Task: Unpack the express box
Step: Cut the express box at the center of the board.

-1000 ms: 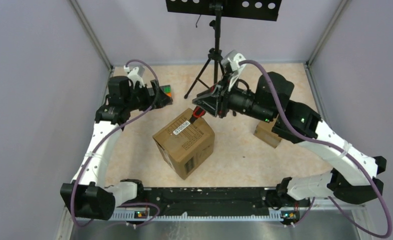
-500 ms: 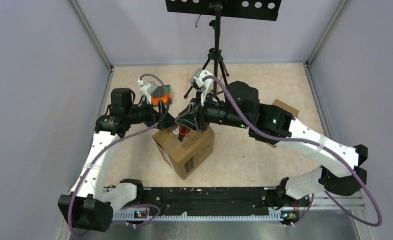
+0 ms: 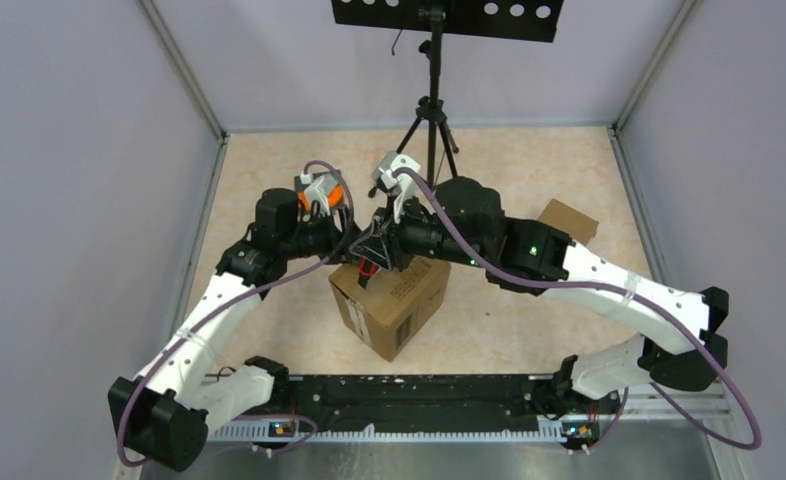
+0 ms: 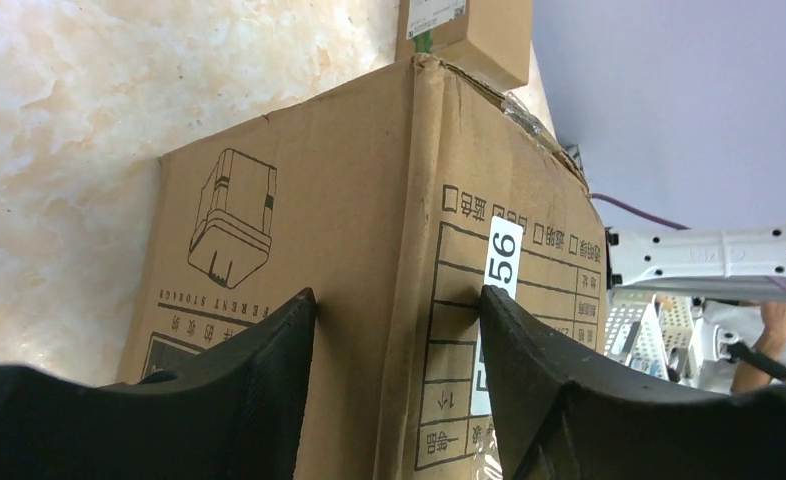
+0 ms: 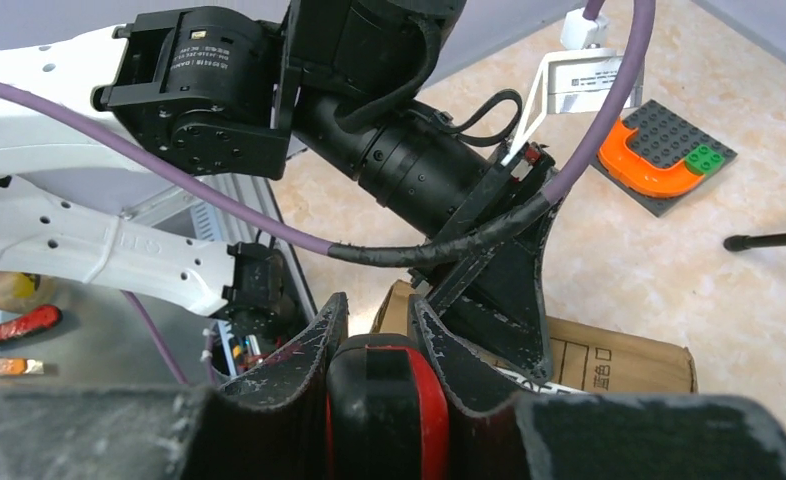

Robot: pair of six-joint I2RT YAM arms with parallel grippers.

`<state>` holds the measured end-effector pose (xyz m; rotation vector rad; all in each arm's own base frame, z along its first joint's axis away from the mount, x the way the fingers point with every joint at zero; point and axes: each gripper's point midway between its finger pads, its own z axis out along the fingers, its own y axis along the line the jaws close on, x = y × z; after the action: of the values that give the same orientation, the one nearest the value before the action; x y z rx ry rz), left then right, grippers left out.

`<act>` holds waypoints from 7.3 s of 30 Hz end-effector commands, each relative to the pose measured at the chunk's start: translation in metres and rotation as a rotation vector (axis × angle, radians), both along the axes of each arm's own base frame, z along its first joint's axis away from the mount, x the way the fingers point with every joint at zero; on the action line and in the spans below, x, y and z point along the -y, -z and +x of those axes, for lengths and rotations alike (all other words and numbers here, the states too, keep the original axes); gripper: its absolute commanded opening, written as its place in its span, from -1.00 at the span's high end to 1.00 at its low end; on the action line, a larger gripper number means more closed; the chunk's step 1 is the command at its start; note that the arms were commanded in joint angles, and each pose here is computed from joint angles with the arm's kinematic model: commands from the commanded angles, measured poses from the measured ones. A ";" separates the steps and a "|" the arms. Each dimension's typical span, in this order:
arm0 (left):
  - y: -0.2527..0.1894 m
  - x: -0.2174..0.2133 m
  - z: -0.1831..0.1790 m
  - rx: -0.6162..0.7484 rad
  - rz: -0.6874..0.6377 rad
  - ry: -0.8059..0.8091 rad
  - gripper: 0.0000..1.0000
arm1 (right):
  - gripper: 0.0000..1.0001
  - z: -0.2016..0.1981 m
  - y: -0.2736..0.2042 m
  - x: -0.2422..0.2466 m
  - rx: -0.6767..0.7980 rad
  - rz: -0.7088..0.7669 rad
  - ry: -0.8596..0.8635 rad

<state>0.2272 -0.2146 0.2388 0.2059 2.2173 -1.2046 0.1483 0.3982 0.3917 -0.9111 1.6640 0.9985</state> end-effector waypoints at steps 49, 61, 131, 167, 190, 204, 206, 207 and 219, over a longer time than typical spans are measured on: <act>0.031 -0.001 0.008 -0.091 0.032 -0.139 -0.30 | 1.00 -0.049 0.008 -0.018 0.389 0.062 -0.075; 0.032 -0.002 0.007 -0.090 0.038 -0.139 -0.31 | 1.00 -0.046 0.013 -0.020 0.410 0.044 -0.069; 0.050 -0.007 0.016 -0.102 0.109 -0.140 -0.32 | 1.00 -0.045 0.042 0.003 0.263 -0.160 0.024; 0.026 -0.002 0.017 -0.054 0.073 -0.115 -0.54 | 1.00 -0.036 0.007 0.030 0.269 -0.061 0.094; 0.032 -0.002 0.016 -0.070 0.069 -0.118 -0.54 | 1.00 -0.037 -0.002 0.036 0.167 0.003 0.096; 0.032 -0.002 0.015 -0.070 0.066 -0.118 -0.53 | 1.00 -0.028 -0.010 0.041 0.198 0.030 0.140; 0.032 -0.002 0.015 -0.070 0.066 -0.118 -0.53 | 1.00 -0.027 -0.014 0.042 0.205 0.042 0.148; 0.031 -0.002 0.015 -0.069 0.066 -0.119 -0.53 | 1.00 -0.027 -0.016 0.043 0.209 0.048 0.151; 0.033 -0.002 0.014 -0.072 0.066 -0.117 -0.53 | 1.00 -0.026 0.000 0.038 0.190 0.022 0.142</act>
<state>0.2420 -0.2231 0.2305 0.1006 2.2198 -1.1774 0.1167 0.3631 0.3721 -0.9066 1.5770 0.7707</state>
